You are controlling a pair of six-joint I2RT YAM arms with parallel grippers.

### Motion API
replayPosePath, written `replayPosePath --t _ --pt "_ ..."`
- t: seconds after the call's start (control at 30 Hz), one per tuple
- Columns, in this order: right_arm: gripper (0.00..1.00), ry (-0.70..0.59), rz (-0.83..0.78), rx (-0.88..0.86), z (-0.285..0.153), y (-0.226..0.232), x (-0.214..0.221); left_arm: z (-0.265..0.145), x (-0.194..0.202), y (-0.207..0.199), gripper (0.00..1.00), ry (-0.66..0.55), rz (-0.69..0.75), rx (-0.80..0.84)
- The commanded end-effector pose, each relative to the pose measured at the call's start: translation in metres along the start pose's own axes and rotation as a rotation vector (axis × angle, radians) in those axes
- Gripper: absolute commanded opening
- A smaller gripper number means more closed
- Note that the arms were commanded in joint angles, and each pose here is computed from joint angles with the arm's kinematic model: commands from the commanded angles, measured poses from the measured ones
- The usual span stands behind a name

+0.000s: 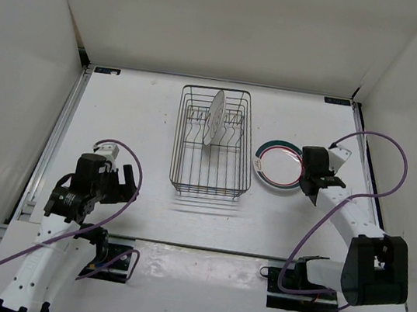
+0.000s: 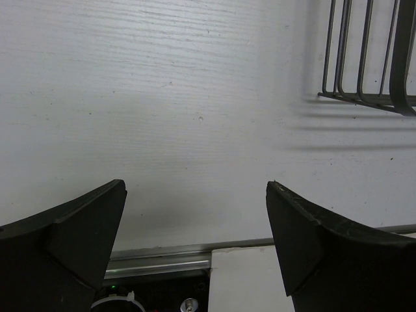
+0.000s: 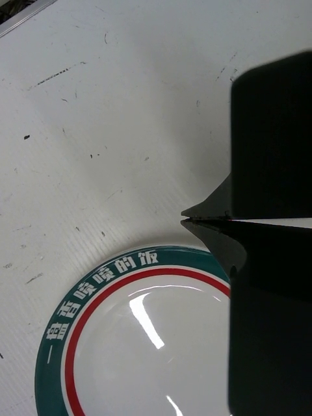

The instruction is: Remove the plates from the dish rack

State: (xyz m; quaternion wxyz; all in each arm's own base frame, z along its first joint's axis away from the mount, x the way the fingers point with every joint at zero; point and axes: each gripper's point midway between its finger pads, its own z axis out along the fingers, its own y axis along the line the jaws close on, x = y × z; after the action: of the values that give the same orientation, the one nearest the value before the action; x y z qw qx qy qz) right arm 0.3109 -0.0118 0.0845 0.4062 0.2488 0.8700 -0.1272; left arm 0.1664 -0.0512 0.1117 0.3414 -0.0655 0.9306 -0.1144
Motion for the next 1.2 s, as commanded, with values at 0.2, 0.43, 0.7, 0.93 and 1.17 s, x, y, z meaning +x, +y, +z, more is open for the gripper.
replayPosePath --t 0.2,0.43,0.7,0.93,1.17 --pt "0.1 0.08 -0.024 -0.141 -0.016 0.03 -0.009 0.003 0.002 -0.002 1.0 0.01 0.002 0.012" --pt "0.57 0.29 -0.132 -0.313 -0.056 0.043 0.014 -0.003 -0.004 -0.011 1.0 -0.016 0.039 0.053" --pt "0.63 0.406 -0.174 -0.43 -0.123 0.008 0.046 -0.029 -0.052 -0.033 1.0 -0.278 -0.036 0.119" --pt "0.66 0.247 -0.145 -0.427 -0.135 -0.034 0.066 -0.035 -0.134 -0.109 1.0 -0.343 -0.052 0.395" --pt "0.69 0.239 -0.167 -0.502 -0.138 -0.021 0.067 -0.024 -0.2 -0.174 1.0 -0.349 0.132 0.493"
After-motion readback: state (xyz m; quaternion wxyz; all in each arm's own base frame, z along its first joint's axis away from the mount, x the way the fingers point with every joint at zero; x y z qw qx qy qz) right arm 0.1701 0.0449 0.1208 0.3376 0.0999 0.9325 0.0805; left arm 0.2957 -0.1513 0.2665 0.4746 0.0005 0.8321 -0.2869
